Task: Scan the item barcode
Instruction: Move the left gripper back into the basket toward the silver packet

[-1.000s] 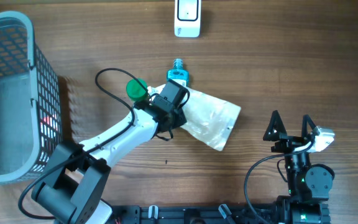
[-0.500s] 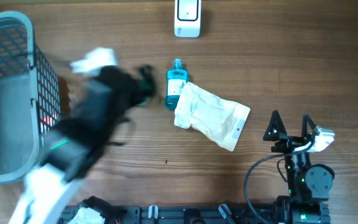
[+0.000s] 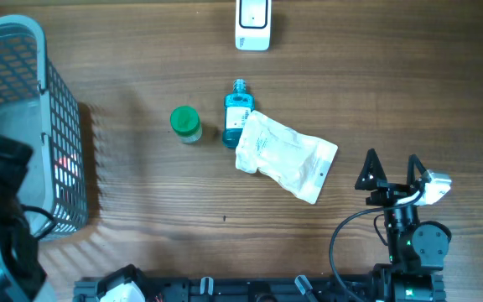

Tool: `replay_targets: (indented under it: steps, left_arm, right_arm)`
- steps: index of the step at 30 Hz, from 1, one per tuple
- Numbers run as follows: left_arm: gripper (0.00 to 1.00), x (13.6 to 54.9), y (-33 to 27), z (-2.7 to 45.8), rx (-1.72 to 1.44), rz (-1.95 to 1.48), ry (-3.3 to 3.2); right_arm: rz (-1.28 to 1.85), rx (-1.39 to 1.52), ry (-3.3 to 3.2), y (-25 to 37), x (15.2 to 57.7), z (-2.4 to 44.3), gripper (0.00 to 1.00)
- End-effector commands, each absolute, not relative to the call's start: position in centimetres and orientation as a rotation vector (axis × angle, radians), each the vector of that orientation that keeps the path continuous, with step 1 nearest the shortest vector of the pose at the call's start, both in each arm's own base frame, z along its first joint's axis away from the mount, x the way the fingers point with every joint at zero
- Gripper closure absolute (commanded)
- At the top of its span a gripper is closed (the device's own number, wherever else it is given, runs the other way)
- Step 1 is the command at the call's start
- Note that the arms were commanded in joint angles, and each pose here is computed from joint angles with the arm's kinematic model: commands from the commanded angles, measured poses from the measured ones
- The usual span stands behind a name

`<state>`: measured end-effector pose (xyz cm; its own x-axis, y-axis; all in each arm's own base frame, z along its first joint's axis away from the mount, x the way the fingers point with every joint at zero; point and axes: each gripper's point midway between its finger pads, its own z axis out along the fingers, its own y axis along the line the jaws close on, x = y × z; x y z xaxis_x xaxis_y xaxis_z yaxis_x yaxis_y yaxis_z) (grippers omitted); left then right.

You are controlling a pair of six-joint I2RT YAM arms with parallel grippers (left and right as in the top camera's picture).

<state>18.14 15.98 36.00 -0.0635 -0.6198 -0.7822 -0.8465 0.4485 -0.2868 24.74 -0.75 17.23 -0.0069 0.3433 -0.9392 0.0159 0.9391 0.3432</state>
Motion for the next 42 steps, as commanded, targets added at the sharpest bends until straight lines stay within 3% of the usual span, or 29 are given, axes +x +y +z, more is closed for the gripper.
replay_targets:
  steps: [1, 6, 16, 24, 28, 34, 42]
  left_arm:
    - [0.0, 18.2, 17.9, 35.1, -1.339, 0.258, 1.767]
    - [0.0, 21.1, 19.5, 33.7, -1.305, 0.086, 1.834]
    - [0.0, 22.7, 25.0, 24.0, -1.508, 0.167, 2.119]
    - [0.0, 28.6, 21.1, 22.5, -0.76, -0.142, 2.423]
    - [0.0, 28.0, 20.6, 22.0, -0.558, -0.098, 2.506]
    - [0.0, 26.2, 22.4, 20.8, -0.625, 0.005, 2.555]
    - [0.03, 24.8, 22.4, 19.9, -0.434, 0.085, 2.668]
  right_arm:
    - [0.248, 0.289, 1.553, -1.0, 24.7, 17.4, 0.0]
    - [0.248, 0.289, 1.553, -1.0, 24.7, 17.4, 0.0]
    - [0.248, 0.289, 1.553, -1.0, 24.7, 17.4, 0.0]
    - [0.248, 0.289, 1.553, -1.0, 24.7, 17.4, 0.0]
    - [0.248, 0.289, 1.553, -1.0, 24.7, 17.4, 0.0]
    - [0.248, 0.289, 1.553, -1.0, 24.7, 17.4, 0.0]
    - [0.248, 0.288, 1.553, -1.0, 24.7, 17.4, 0.0]
